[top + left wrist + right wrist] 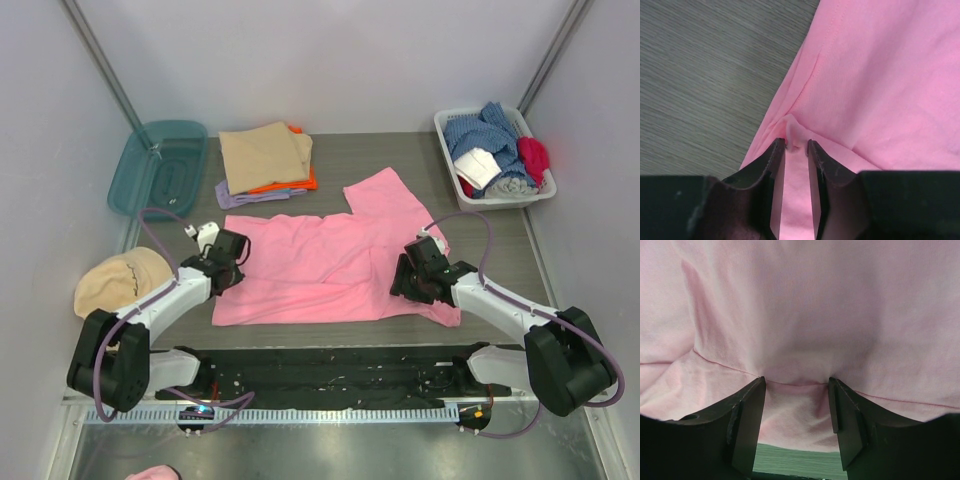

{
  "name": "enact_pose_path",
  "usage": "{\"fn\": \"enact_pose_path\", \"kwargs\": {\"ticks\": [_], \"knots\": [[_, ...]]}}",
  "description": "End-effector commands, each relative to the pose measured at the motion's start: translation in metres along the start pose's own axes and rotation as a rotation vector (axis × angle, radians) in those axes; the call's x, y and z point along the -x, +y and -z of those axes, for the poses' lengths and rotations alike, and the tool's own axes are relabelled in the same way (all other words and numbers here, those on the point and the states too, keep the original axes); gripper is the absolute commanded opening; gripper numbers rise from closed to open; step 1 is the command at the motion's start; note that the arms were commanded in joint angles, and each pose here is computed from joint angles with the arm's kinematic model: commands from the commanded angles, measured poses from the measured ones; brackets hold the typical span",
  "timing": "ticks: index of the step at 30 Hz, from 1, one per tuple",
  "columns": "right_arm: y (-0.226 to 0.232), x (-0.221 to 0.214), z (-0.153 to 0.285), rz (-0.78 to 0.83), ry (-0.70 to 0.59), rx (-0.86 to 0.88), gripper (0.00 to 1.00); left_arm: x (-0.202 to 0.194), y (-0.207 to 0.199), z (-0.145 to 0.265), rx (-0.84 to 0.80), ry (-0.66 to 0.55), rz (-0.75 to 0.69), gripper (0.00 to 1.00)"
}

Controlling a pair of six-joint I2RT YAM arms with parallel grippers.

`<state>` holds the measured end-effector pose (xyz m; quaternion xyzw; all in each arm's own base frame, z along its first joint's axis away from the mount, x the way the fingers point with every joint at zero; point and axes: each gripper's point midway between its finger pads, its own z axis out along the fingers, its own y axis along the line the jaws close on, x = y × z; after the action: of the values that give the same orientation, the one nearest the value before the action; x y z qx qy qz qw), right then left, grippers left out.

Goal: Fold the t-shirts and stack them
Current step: Fold the tshirt

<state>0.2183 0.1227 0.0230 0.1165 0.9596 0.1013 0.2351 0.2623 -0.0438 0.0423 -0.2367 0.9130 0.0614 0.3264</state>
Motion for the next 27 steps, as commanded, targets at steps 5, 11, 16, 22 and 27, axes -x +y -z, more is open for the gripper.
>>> {"fn": "enact_pose_path", "kwargs": {"ticks": [5,11,16,22,27], "knots": [[-0.010,-0.019,-0.003,-0.028,0.059,-0.038,0.61,0.021,0.004,-0.002,0.024,-0.052,0.038,0.15],[-0.014,-0.023,-0.004,-0.038,0.071,-0.063,0.62,0.024,0.014,-0.005,0.048,-0.044,0.050,0.11],[-0.014,-0.023,-0.005,-0.036,0.074,-0.069,0.61,0.026,0.017,-0.010,0.058,-0.036,0.066,0.09],[-0.015,-0.023,-0.004,-0.036,0.072,-0.071,0.62,0.032,0.015,-0.011,0.056,-0.039,0.073,0.09],[-0.014,-0.023,-0.004,-0.034,0.073,-0.068,0.62,0.040,0.013,-0.002,0.039,-0.055,0.080,0.37]]}}
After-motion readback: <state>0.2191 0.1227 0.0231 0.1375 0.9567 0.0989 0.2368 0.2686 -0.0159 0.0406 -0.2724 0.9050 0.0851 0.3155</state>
